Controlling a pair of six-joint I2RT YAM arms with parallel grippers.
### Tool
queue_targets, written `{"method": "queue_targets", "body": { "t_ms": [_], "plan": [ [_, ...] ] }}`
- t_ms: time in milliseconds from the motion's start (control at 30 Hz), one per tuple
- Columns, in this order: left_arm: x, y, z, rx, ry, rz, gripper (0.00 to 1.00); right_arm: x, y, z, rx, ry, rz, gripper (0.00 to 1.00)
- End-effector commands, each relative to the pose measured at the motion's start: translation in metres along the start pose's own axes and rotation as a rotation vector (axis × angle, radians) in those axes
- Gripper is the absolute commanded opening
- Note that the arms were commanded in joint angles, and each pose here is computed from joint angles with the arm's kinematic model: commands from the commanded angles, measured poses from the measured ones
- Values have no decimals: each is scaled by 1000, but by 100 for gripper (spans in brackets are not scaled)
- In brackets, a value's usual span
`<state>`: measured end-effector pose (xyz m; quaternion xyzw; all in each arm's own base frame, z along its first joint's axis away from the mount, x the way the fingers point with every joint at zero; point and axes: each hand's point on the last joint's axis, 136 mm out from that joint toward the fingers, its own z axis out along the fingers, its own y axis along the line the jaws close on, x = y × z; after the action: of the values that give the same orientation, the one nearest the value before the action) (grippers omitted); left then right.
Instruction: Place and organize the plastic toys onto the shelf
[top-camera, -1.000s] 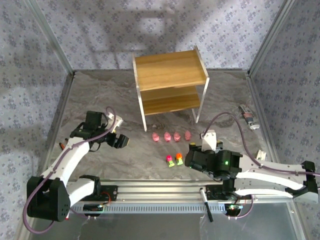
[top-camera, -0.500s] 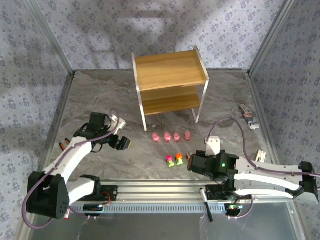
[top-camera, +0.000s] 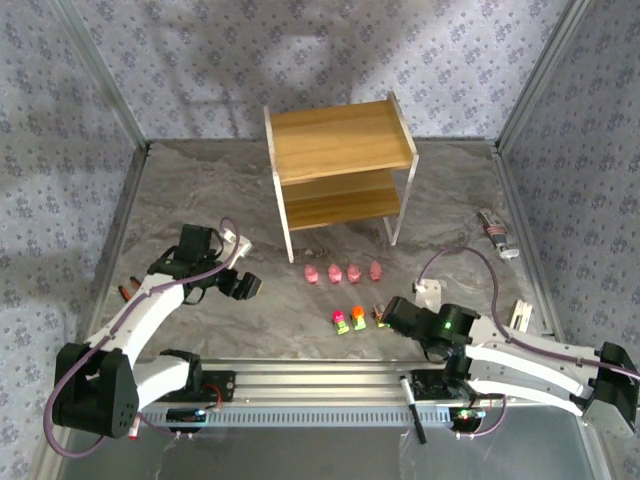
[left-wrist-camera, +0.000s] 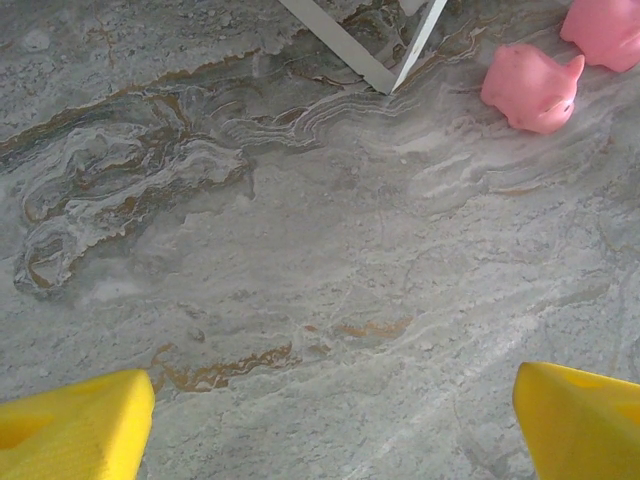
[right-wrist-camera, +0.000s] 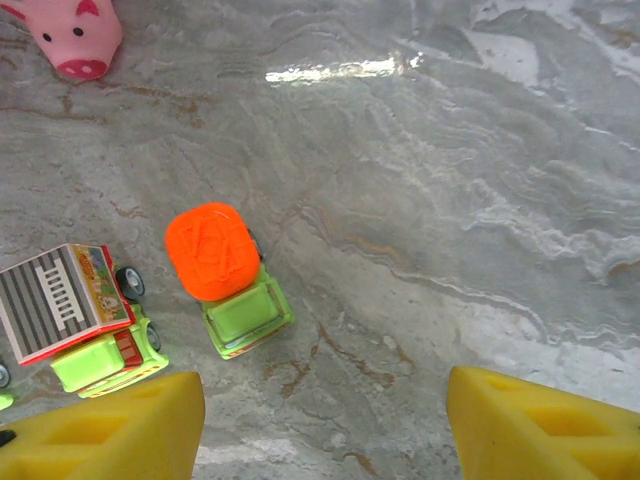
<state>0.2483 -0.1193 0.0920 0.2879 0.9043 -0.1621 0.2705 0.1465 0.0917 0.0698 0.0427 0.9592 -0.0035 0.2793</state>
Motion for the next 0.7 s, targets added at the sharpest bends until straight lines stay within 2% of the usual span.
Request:
{"method": "queue_targets", "body": {
  "t_ms": [0,267,667],
  "plan": [
    [-2,-2,0,5,-1,-3,93,6,9,6,-50,43,-38,66],
    [-2,-1,1,4,2,-4,94,4,13,15,-66,98,-20,57],
    [-1,-1,1,2,7,-6,94,-5,24,22,-73,160,-59,56]
  ]
}}
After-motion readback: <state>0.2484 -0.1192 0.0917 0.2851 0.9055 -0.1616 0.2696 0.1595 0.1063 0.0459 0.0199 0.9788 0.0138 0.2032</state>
